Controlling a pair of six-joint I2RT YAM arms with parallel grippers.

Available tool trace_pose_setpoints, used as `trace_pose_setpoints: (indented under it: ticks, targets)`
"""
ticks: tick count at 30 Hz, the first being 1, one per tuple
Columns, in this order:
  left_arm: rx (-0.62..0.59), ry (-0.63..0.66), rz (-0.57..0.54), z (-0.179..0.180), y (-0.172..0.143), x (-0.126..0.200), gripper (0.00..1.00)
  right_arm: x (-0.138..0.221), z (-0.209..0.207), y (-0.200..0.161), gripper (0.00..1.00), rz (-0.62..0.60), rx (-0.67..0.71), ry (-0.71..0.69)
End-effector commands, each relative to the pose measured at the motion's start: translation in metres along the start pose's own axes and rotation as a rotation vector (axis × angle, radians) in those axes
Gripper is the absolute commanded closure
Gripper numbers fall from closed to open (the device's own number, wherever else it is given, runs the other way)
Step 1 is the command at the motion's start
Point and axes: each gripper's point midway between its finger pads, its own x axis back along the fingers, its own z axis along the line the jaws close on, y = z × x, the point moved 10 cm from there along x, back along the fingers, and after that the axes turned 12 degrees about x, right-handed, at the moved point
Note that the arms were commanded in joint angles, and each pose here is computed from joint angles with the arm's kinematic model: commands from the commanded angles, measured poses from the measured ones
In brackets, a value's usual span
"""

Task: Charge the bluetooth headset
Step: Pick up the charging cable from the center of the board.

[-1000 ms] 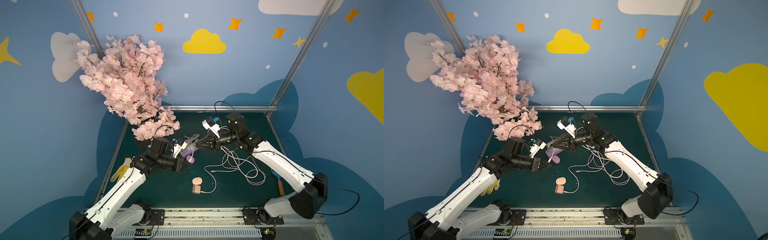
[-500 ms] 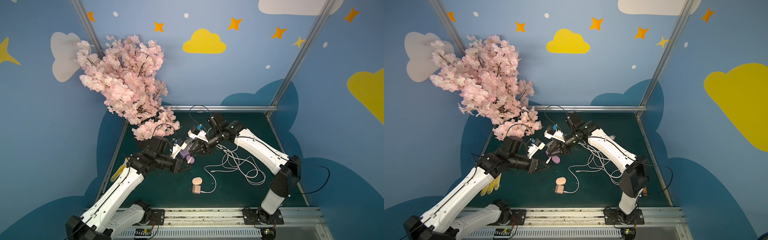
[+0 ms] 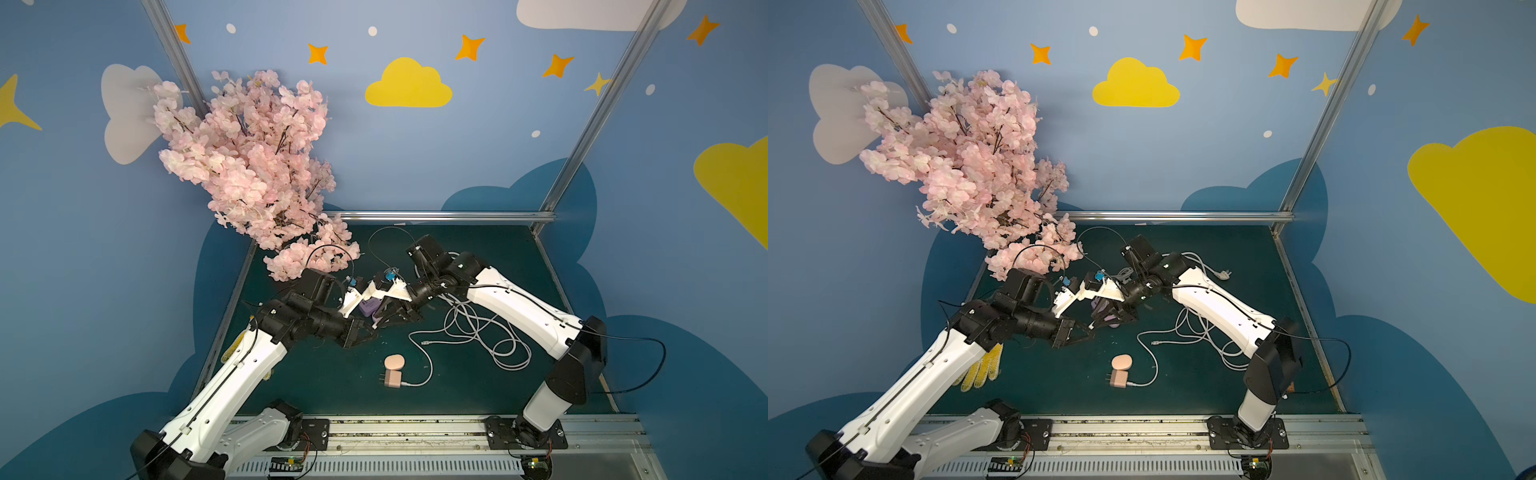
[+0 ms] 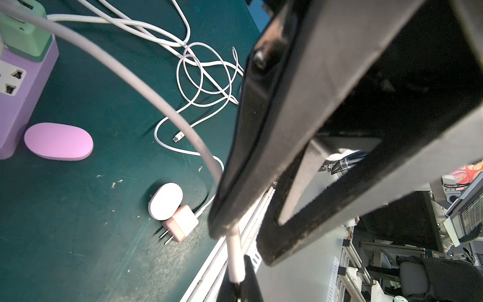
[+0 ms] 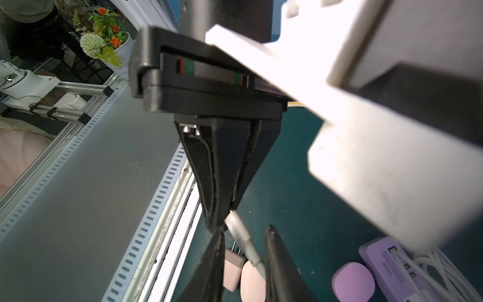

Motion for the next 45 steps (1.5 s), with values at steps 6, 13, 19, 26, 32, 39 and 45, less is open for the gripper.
trace_pose_setpoints:
  ticks: [6,13,19,26,32,39,45]
  targets:
    - [-0.048,0.005,0.027,-0.007,0.000,0.007,0.97,-0.009,-0.006,0.000,0.71,0.027,0.004,0.027]
    - [-0.074,0.054,0.014,-0.009,0.002,0.013,0.97,-0.012,-0.005,-0.007,0.66,0.041,-0.025,0.042]
    - [-0.088,0.075,0.003,-0.009,0.002,0.015,0.97,-0.013,-0.002,-0.010,0.73,0.043,-0.052,0.049]
    - [-0.090,0.104,-0.007,-0.008,0.001,0.017,0.97,-0.014,-0.001,-0.010,0.94,0.019,-0.084,0.066]
    - [-0.104,0.123,-0.037,-0.011,0.000,0.023,0.97,-0.017,0.001,-0.015,0.71,0.009,-0.103,0.076]
    - [-0.099,0.094,-0.007,-0.013,-0.001,0.022,0.97,-0.015,-0.006,-0.006,0.62,-0.018,-0.011,0.039]
    - [-0.110,0.104,-0.012,-0.014,-0.001,0.023,0.97,-0.018,-0.013,-0.001,0.62,-0.033,-0.004,0.097]
